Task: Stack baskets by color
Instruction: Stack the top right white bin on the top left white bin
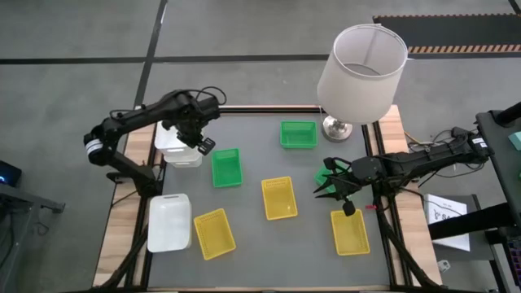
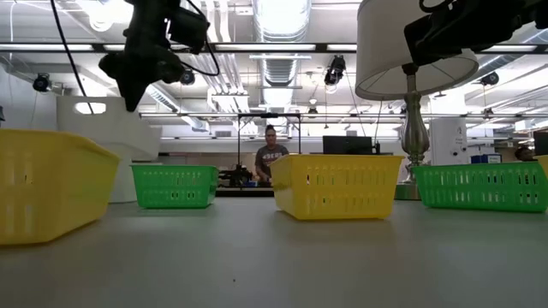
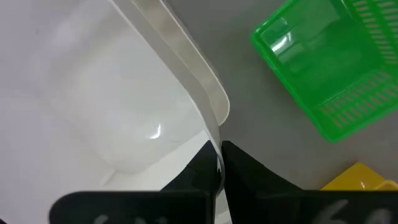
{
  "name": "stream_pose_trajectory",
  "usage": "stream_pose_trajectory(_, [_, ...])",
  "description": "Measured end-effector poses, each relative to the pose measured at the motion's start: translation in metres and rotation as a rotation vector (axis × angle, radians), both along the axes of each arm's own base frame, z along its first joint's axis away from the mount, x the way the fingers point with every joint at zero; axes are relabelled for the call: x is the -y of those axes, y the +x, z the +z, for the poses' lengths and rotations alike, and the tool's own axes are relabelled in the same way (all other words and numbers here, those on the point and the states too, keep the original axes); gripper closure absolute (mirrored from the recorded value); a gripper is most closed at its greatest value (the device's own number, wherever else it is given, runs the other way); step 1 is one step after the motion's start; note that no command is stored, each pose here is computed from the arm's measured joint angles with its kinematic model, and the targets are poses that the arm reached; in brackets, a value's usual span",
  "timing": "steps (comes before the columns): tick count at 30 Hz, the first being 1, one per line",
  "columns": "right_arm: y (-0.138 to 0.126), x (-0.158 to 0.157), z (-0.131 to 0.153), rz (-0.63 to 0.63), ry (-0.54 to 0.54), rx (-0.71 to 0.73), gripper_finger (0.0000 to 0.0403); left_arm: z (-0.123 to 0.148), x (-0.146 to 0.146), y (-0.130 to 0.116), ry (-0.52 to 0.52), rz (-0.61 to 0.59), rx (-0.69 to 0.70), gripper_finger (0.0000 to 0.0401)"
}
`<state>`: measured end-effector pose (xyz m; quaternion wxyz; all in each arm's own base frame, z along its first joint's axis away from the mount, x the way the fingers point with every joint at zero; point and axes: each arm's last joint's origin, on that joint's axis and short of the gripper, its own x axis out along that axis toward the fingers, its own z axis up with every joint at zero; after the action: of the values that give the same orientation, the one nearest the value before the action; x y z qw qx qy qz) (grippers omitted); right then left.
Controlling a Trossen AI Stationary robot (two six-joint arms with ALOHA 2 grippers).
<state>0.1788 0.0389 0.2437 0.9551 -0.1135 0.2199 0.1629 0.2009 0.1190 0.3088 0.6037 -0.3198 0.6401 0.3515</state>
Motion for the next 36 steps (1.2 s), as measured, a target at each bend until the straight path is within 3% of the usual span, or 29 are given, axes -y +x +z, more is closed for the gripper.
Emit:
stream_pose_trajectory(18, [0.0,0.0,0.0,-0.003,0.006,-0.003,0.0342,-0.025,-0.01,0.019,-0.088,-0.019,-0.065,0.0401])
stream_pose_trajectory(36, [0.0,0.0,0.0,-0.003,0.006,-0.003,0.0342,-0.027,-0.005,0.014,-0.157,-0.013,-0.089,0.04])
